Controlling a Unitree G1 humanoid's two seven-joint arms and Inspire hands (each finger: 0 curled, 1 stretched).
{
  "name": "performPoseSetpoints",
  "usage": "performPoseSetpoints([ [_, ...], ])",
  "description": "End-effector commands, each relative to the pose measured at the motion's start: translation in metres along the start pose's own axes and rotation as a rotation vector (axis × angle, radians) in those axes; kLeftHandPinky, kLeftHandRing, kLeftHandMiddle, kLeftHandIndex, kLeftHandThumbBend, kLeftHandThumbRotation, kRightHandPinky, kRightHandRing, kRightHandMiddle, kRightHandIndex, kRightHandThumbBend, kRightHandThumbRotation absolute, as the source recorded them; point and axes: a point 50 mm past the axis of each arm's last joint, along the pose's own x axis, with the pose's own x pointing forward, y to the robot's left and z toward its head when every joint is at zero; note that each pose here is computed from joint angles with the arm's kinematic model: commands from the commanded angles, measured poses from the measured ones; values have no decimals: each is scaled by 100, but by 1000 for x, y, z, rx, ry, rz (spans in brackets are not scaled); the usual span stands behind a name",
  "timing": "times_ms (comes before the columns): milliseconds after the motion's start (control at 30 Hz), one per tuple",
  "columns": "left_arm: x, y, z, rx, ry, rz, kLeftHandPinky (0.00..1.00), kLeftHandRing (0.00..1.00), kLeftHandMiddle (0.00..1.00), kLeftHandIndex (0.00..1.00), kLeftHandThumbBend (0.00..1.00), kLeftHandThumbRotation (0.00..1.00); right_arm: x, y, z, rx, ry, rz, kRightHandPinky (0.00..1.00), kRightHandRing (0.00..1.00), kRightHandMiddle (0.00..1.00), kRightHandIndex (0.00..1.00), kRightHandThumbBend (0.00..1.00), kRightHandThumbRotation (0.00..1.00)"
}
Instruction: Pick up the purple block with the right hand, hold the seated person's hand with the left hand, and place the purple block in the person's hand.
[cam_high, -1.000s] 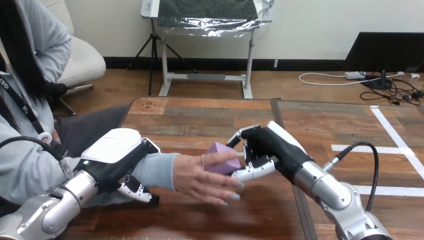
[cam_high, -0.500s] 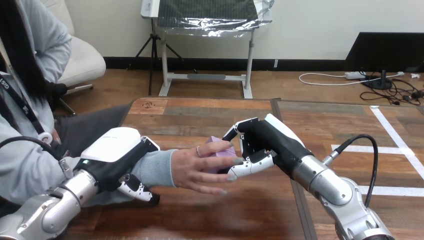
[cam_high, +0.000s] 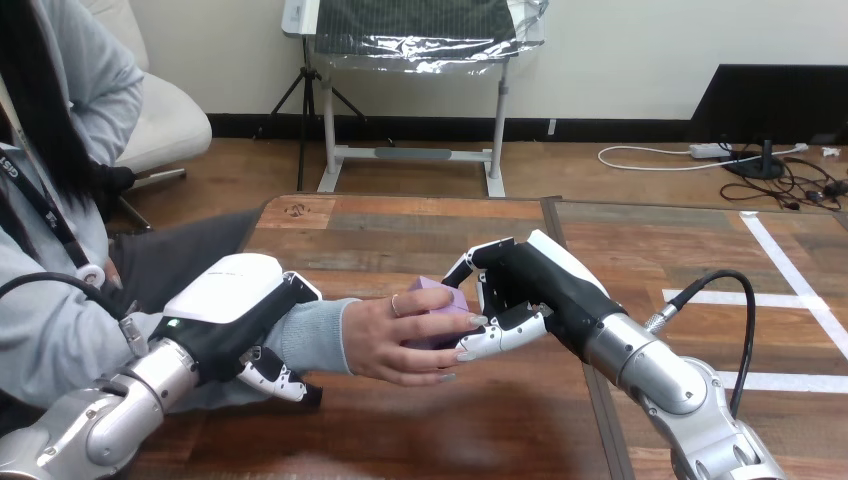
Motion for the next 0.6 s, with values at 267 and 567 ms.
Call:
performPoseSetpoints([
  [267, 26, 43, 20, 23, -113, 179, 18, 24, 30, 32, 86, 0, 7, -9, 23, -25, -99, -28, 3, 7, 11, 9, 55, 0],
  [567, 24, 42, 20, 24, -115, 187, 18, 24, 30, 32, 86, 0, 8, -10, 22, -28, -89, -42, 3, 7, 11, 8, 55, 0],
])
